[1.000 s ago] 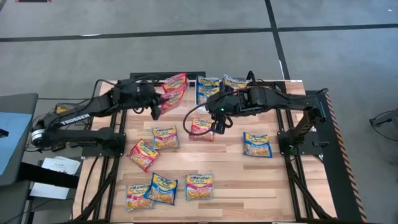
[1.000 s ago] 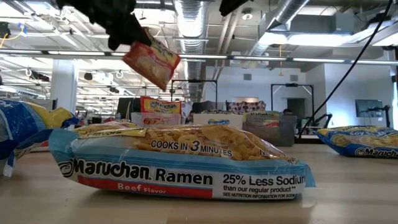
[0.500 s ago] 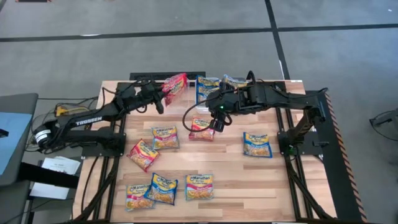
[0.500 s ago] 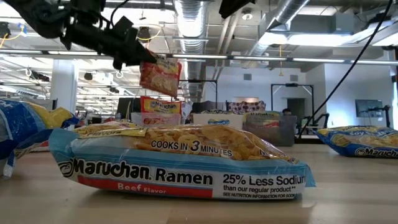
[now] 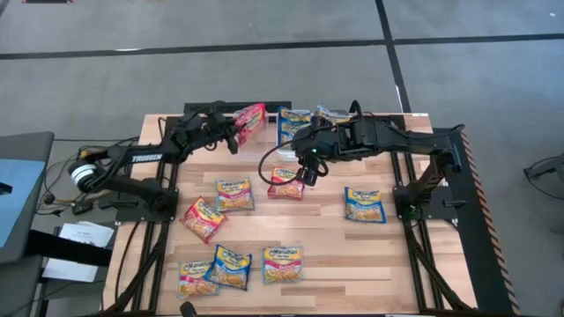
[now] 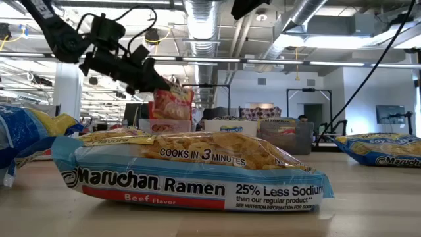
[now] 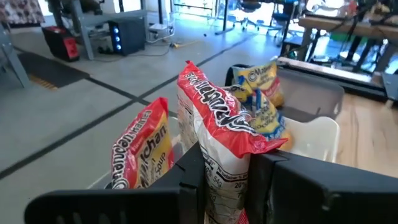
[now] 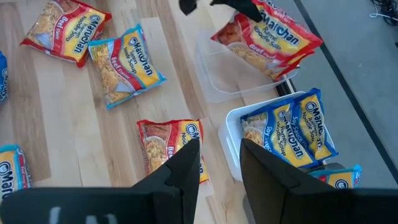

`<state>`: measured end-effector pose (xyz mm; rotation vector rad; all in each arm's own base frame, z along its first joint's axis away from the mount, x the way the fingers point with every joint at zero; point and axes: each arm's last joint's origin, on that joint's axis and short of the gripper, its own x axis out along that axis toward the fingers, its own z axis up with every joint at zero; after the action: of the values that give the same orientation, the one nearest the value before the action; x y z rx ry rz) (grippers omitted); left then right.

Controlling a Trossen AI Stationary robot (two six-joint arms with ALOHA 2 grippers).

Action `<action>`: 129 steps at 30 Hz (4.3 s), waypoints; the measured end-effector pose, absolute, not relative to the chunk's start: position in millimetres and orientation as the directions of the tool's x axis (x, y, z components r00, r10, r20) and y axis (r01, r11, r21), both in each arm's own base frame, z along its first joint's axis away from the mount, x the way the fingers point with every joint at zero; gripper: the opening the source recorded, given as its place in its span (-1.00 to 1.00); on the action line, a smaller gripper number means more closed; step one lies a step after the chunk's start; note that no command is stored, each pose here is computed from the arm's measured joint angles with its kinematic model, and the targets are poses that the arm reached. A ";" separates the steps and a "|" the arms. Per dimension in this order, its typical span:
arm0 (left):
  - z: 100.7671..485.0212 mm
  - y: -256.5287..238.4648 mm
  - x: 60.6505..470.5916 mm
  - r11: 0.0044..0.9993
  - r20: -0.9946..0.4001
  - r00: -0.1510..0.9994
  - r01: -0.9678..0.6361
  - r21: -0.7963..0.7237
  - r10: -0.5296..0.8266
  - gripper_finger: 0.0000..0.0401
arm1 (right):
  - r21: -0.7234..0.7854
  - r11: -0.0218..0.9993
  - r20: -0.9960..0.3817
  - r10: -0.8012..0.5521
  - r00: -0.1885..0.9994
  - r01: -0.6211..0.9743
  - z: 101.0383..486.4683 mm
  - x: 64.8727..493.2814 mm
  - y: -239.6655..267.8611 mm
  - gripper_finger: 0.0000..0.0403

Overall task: Sort Maruchan noodles
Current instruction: Put the red noodle pack into the transparent bin, then put the light blue noodle pack into the black bin

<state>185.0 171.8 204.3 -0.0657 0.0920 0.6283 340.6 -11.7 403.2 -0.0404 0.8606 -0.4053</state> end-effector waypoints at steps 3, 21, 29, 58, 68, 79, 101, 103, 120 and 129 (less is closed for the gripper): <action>196.5 178.8 187.5 0.809 -0.097 0.811 -0.584 -0.064 0.577 -0.76 | -0.196 0.923 -0.729 -0.363 0.580 0.330 403.1 340.6 -11.7 -0.32; 161.1 195.8 193.7 0.763 -0.193 0.762 -0.641 -0.084 0.618 -0.76 | -0.229 0.925 -0.733 -0.369 0.571 0.303 402.7 339.9 -15.5 -0.32; 158.6 196.0 192.9 0.739 -0.219 0.741 -0.665 -0.105 0.635 -0.75 | -0.224 0.921 -0.731 -0.374 0.570 0.318 402.9 340.1 -18.8 -0.32; 154.7 195.8 191.7 0.712 -0.262 0.717 -0.690 -0.131 0.646 -0.18 | -0.213 0.919 -0.734 -0.374 0.567 0.331 402.7 339.8 -20.9 -0.32; 175.4 192.7 185.2 0.707 -0.203 0.720 -0.692 -0.147 0.663 -0.18 | -0.215 0.919 -0.735 -0.374 0.566 0.329 402.6 339.7 -20.9 -0.32; 212.5 176.1 167.4 0.713 -0.158 0.727 -0.686 -0.144 0.668 -0.18 | -0.218 0.921 -0.735 -0.373 0.567 0.324 402.6 339.8 -20.1 -0.32; 274.3 119.5 152.5 0.879 0.113 0.959 -0.185 -0.440 0.259 -0.18 | -0.168 0.933 -0.884 -0.285 0.371 0.317 388.6 317.3 8.1 -0.10; 274.9 116.0 154.8 0.876 0.118 0.969 -0.141 -0.461 0.218 -0.18 | -0.128 0.943 -0.900 -0.241 0.364 0.307 387.8 315.9 13.3 -0.08; 273.9 91.8 167.6 0.784 0.100 0.992 0.122 -0.609 -0.077 -0.18 | 0.114 0.991 -0.885 0.071 0.461 0.065 373.1 333.6 105.7 -0.02; 267.5 81.7 174.0 0.657 0.047 0.991 0.119 -0.745 -0.126 -0.18 | 0.127 0.992 -0.869 0.111 0.482 -0.001 339.4 364.1 144.7 0.12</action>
<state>174.0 81.7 267.5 -0.8429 0.0091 -0.1390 364.1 144.7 339.4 0.1143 1.0668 0.0684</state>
